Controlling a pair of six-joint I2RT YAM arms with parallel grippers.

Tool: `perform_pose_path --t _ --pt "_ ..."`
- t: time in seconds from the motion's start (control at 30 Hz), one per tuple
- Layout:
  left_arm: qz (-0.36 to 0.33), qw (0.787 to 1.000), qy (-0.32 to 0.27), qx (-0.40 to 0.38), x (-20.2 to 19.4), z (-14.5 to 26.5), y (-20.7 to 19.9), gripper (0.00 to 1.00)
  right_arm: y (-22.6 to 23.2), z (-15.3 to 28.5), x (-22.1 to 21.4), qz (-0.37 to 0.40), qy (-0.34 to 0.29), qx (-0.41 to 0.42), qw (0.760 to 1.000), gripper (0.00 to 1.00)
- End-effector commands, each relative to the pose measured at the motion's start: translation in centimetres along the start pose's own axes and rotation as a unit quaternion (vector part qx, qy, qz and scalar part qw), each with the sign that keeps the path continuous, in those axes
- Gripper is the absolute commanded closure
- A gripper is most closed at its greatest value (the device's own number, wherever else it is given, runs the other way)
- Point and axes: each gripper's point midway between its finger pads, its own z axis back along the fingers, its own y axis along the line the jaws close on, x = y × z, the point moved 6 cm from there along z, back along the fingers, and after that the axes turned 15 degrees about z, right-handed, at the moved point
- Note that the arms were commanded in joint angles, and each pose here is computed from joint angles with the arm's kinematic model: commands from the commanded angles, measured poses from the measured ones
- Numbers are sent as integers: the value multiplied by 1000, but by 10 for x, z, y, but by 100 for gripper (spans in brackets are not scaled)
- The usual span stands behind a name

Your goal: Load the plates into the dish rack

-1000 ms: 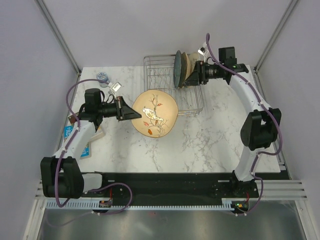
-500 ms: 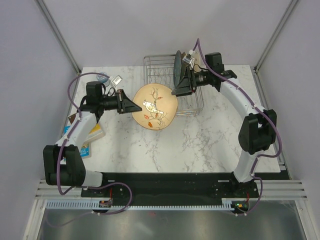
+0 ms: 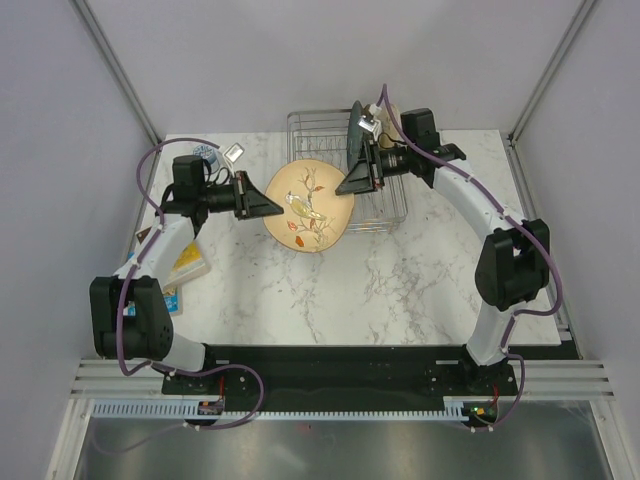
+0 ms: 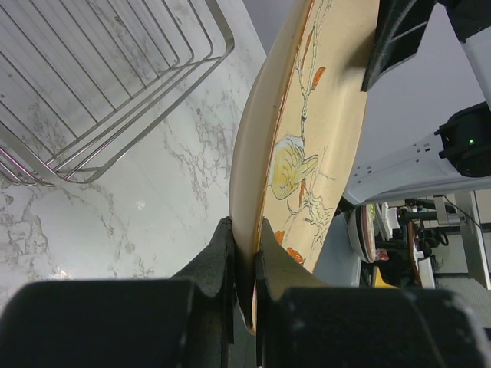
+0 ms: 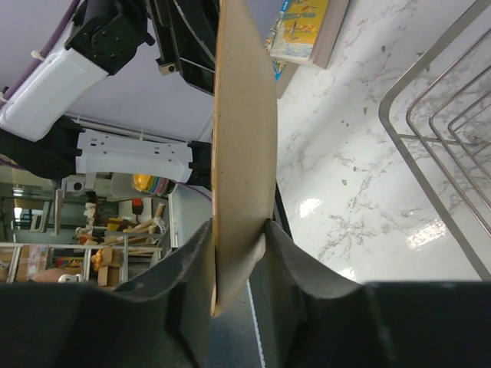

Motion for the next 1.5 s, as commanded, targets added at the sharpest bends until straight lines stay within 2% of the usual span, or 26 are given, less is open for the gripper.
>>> perform_pose_path --t 0.0,0.03,0.17,0.27,0.3,0.37,0.4,0.5,0.8,1.1,1.17,1.33,1.37,1.47 --pt "-60 997 2 -45 14 -1 -29 98 15 -23 2 30 13 22 999 67" --pt "-61 997 2 -46 14 -1 -29 98 15 -25 2 31 14 21 999 69" --pt "-58 997 0 -44 16 -2 -27 98 14 -35 6 48 14 -4 999 100" --pt "-60 998 -18 -29 20 -3 -25 98 3 -30 15 97 23 -96 990 100" --pt "-68 997 -26 -24 23 -2 -26 83 0 -26 15 111 34 -122 986 100" --pt "-96 994 -53 -3 31 -1 -28 68 -4 -18 30 140 26 -188 972 100" --pt "-104 993 -59 5 34 1 -31 63 -5 -15 35 147 24 -207 967 100" --pt "-129 988 -76 36 41 5 -28 57 -3 -6 55 179 4 -257 950 100" --pt "-136 981 -105 91 33 13 -5 55 -11 18 96 218 -46 -391 893 100" --pt "-172 969 -139 111 36 26 -12 48 -12 25 126 215 -103 -443 864 100" --pt "-191 960 -162 125 36 33 -16 48 -15 31 133 216 -117 -466 850 100" --pt "-201 942 -208 168 26 40 5 48 -24 34 144 237 -134 -513 814 100" --pt "-202 943 -205 169 23 39 8 48 -23 35 149 245 -146 -535 796 100" --pt "-186 948 -191 173 13 37 22 48 -20 26 158 268 -165 -546 776 100"
